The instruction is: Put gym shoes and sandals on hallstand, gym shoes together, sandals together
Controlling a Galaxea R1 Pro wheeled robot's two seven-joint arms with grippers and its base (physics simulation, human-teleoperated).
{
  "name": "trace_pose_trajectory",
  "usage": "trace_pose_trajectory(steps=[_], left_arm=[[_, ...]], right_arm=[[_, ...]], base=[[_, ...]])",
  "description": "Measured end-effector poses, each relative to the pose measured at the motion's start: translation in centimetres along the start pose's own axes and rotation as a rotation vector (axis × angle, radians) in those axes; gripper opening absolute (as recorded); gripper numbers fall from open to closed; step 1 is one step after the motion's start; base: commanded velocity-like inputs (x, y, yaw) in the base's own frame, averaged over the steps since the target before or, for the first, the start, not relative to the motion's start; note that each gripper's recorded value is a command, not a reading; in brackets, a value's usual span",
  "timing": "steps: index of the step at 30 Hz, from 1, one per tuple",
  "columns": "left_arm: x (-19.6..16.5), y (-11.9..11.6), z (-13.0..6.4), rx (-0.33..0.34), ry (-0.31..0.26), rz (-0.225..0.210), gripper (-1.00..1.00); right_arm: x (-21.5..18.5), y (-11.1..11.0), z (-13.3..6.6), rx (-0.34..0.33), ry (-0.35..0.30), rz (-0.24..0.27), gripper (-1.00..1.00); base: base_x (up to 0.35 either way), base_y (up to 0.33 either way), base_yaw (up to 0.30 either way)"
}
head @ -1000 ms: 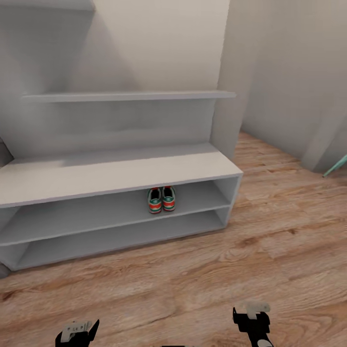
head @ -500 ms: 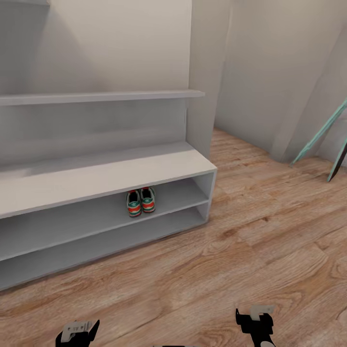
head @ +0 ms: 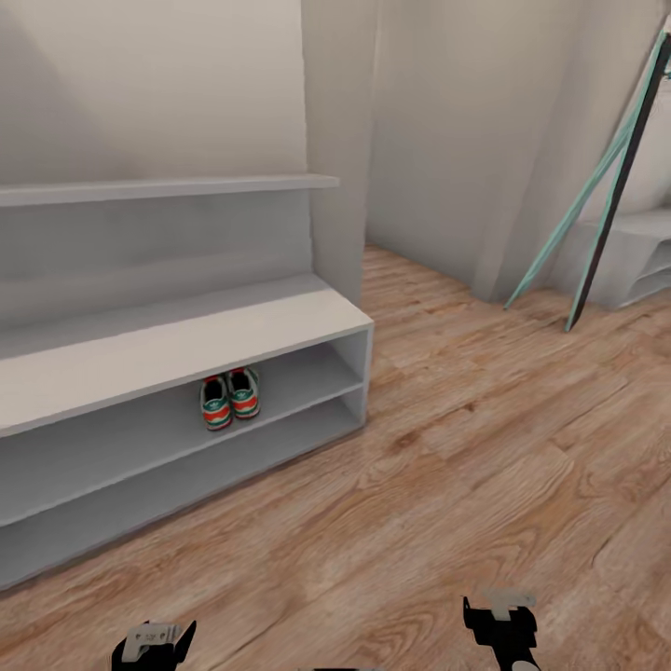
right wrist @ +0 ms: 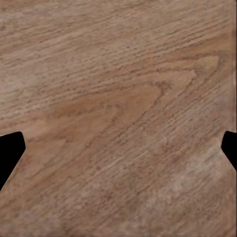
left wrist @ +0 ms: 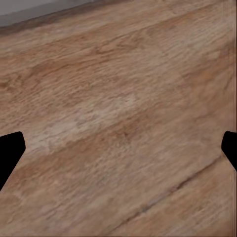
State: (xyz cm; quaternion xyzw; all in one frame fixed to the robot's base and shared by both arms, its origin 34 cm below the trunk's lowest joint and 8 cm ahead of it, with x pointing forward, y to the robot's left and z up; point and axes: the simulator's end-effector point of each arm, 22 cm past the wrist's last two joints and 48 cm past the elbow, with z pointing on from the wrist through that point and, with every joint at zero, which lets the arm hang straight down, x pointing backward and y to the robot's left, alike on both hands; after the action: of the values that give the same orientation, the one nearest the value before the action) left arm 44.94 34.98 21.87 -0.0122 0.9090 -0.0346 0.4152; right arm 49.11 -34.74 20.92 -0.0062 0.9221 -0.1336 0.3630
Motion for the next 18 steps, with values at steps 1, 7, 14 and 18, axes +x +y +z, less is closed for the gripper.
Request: trace_pose_trajectory(steps=[1,7,14,18], left_arm=[[0.01,-0.01,0.0,0.0,0.0,0.0,1.0],[0.02,0.0,0.0,0.0,0.0,0.001,1.0],[0.04,-0.09,0.01,0.001,0.001,0.0,1.0],[0.04,-0.12,0.01,0.002,0.001,-0.001,1.0]], right_arm=[[0.01,-0.11,0.02,0.001,0.0,-0.001,1.0],[0.02,-0.06,0.01,0.0,0.001,0.0,1.0],[0.11,0.4,-0.08,-0.006,0.003,0.002,1.0],[0.49,0.67,-0.25,-0.01,0.009,0.002,1.0]], base=[[0.0,0.0,-0.3],[0.0,0.0,-0.3],[0.0,0.0,-0.3],[0.0,0.0,-0.3]])
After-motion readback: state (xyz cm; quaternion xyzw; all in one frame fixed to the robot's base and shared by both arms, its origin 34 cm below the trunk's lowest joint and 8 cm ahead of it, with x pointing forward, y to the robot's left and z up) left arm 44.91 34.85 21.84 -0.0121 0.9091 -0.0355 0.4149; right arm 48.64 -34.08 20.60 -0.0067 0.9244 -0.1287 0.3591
